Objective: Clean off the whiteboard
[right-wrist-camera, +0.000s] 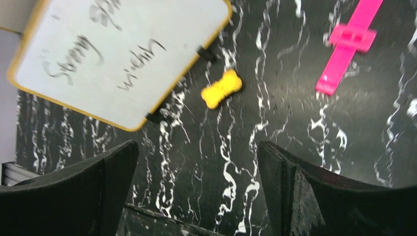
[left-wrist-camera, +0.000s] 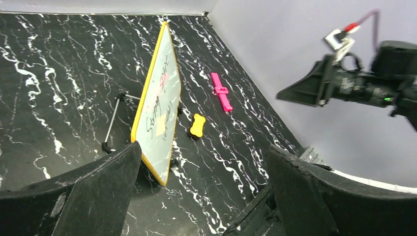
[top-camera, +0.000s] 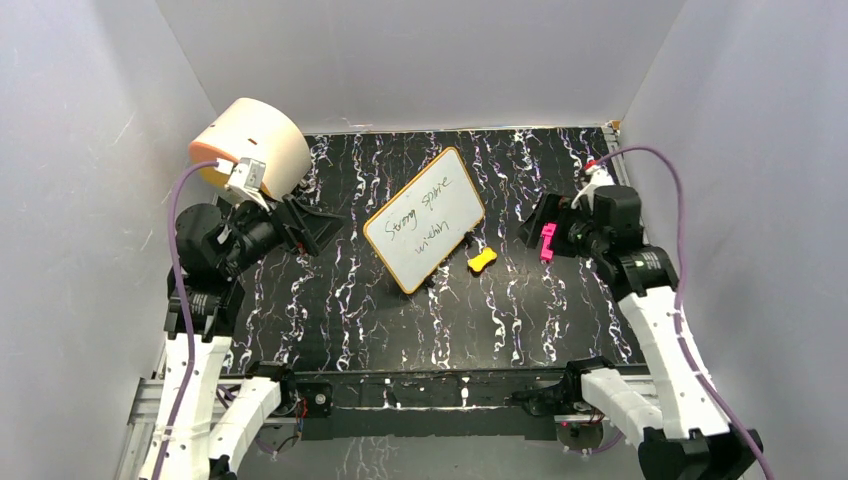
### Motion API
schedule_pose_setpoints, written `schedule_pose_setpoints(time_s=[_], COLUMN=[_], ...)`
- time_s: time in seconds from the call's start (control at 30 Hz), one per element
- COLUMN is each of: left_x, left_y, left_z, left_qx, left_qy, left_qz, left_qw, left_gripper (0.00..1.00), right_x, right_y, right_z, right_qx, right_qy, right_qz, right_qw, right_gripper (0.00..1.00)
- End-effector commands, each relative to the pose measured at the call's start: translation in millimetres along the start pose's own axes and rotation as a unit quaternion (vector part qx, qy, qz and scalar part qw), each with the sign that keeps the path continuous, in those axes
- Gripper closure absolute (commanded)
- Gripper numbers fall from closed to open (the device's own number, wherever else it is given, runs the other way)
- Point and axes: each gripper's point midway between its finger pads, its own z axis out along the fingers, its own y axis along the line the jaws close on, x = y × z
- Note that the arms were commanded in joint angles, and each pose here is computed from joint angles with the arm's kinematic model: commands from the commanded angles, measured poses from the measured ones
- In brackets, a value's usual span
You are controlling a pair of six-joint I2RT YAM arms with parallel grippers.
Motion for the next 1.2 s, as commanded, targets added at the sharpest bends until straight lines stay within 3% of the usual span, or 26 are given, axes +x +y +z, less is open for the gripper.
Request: schedule_pose_setpoints(time_s=[0.0,0.37,0.67,0.87,1.17], left_x=[-3,11,22,25,19], left_y=[-19,7,30,48,57], left_z=[0,11,26,35,37], left_qx=[0.052,0.016,-0.001,-0.025,-0.035], left_qy=[-0.009,-0.007,-0.015,-0.022,-0.057], left_qz=[-0.004,-0.024,-0.024,-0.026,-0.018], left_qw=[0.999,1.0,1.0,0.999,0.998], left_gripper=[0.02,0.02,0.02,0.02,0.01], right_x=[19,71,84,86,112], right_y=[-7,-12,-31,-29,-38], right_z=[29,114,187,196,205], right_qx=[-0.009,0.099,0.222,0.251,0.262], right_qy=[0.02,0.083,0.073,0.049,0.088], right_qz=[0.013,-0.005,0.024,0.035,0.027], right_qw=[1.0,0.992,0.972,0.966,0.961], right_gripper=[0.11,0.23,0.36,0.37,0.4])
